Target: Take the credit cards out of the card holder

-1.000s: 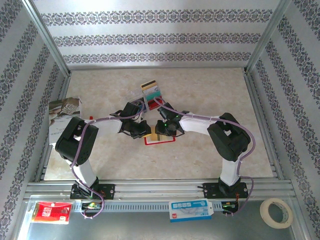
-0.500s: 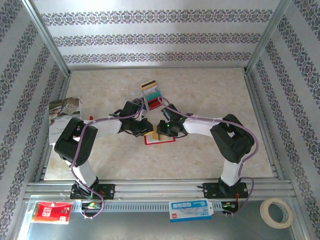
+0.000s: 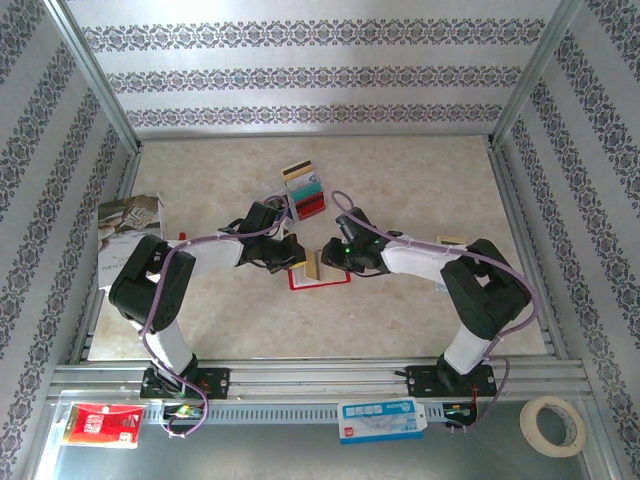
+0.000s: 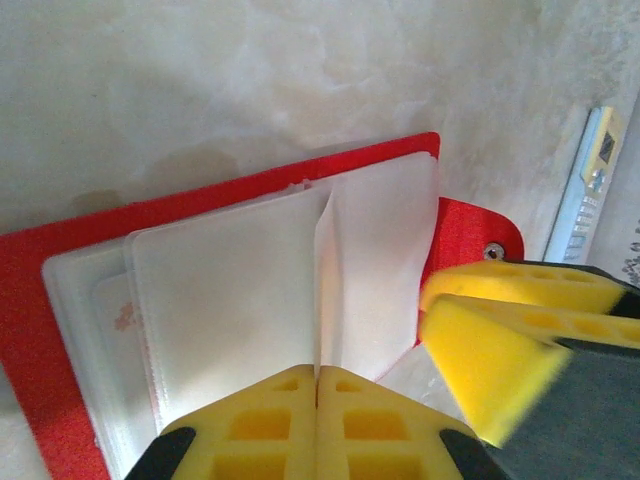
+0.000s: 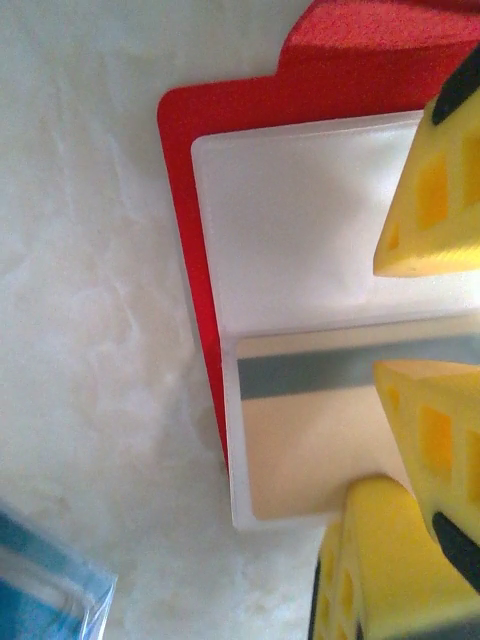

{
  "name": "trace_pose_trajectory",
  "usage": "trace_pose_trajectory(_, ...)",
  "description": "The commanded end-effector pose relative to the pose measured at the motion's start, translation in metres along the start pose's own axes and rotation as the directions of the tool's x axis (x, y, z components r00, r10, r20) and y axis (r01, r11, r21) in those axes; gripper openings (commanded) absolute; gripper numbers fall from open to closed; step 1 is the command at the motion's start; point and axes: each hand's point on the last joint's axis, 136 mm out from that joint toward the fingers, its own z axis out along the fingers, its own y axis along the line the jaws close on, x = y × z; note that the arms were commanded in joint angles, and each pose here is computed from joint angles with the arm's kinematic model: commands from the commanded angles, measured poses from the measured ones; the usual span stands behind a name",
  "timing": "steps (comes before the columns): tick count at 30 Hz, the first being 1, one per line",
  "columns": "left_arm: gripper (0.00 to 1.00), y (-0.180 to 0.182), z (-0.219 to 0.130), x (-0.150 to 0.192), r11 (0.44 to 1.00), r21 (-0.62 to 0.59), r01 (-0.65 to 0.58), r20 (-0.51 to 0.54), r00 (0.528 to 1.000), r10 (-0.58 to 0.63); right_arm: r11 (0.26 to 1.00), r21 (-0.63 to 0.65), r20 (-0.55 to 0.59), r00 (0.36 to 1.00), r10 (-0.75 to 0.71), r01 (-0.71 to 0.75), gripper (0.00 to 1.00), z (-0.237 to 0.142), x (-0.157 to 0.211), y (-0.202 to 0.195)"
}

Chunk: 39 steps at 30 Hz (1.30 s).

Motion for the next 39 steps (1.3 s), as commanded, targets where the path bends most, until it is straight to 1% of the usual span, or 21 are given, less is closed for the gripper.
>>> trace_pose_trajectory(1,0.0,0.011,-0.008,0.009,0.994,-0.084,-0.064,-0.028,0.998,0.062,1.0,-0.028,0.095,0.995,0.0,0.003,0.35,-0.022,-0.015,0.004)
trace_pose_trajectory(3,0.0,0.018,-0.019,0.013,0.982,-0.156,-0.107,-0.044,0.994,0.102,0.999,-0.041,0.118,0.993,-0.024,0.029,0.4,-0.033,-0.017,0.005)
trace_pose_trajectory(5,0.0,0.021,-0.027,0.015,0.972,-0.194,-0.133,-0.054,0.991,0.125,0.998,-0.052,0.139,0.989,-0.04,0.048,0.43,-0.043,-0.019,0.005)
trace_pose_trajectory(10,0.0,0.012,-0.035,0.012,0.965,-0.204,-0.165,-0.049,0.986,0.158,0.996,-0.076,0.203,0.978,-0.036,0.053,0.45,-0.064,-0.027,0.003)
trace_pose_trajectory(15,0.0,0.0,-0.023,0.006,0.963,-0.19,-0.192,-0.051,0.981,0.185,0.993,-0.098,0.253,0.967,-0.037,0.064,0.46,-0.077,-0.032,0.006)
trace_pose_trajectory(16,0.02,-0.001,-0.02,0.005,0.963,-0.188,-0.191,-0.05,0.981,0.185,0.993,-0.102,0.259,0.965,-0.038,0.066,0.46,-0.079,-0.032,0.007)
trace_pose_trajectory(17,0.08,-0.003,-0.015,0.006,0.965,-0.182,-0.188,-0.05,0.982,0.182,0.992,-0.107,0.27,0.962,-0.034,0.065,0.46,-0.081,-0.034,0.008)
trace_pose_trajectory(19,0.26,-0.006,-0.008,0.002,0.972,-0.164,-0.169,-0.036,0.986,0.165,0.991,-0.115,0.291,0.956,-0.026,0.062,0.46,-0.084,-0.037,0.009)
trace_pose_trajectory(20,0.3,-0.01,-0.003,0.0,0.978,-0.134,-0.16,-0.024,0.987,0.158,0.991,-0.117,0.3,0.953,-0.026,0.064,0.47,-0.085,-0.039,0.01)
trace_pose_trajectory(21,0.32,-0.016,0.001,-0.003,0.984,-0.093,-0.153,-0.011,0.988,0.153,0.991,-0.115,0.311,0.95,-0.028,0.067,0.47,-0.086,-0.042,0.011)
trace_pose_trajectory(25,0.35,-0.038,0.011,-0.007,0.991,0.052,-0.126,0.011,0.992,0.125,0.991,-0.115,0.34,0.94,-0.032,0.075,0.46,-0.092,-0.053,0.018)
trace_pose_trajectory(29,0.37,-0.056,0.007,-0.01,0.981,0.145,-0.129,0.039,0.991,0.124,0.993,-0.102,0.364,0.931,-0.022,0.063,0.47,-0.095,-0.06,0.017)
trace_pose_trajectory(33,0.4,-0.063,0.004,-0.008,0.973,0.185,-0.14,0.045,0.99,0.134,0.995,-0.09,0.353,0.936,-0.006,0.041,0.46,-0.092,-0.061,0.013)
trace_pose_trajectory(36,0.44,-0.058,0.005,-0.008,0.974,0.184,-0.131,0.049,0.991,0.124,0.996,-0.079,0.343,0.939,0.0,0.029,0.46,-0.088,-0.061,0.011)
trace_pose_trajectory(39,0.47,-0.056,0.002,-0.013,0.974,0.195,-0.115,0.08,0.992,0.101,0.996,-0.09,0.31,0.95,0.044,-0.017,0.44,-0.079,-0.057,0.011)
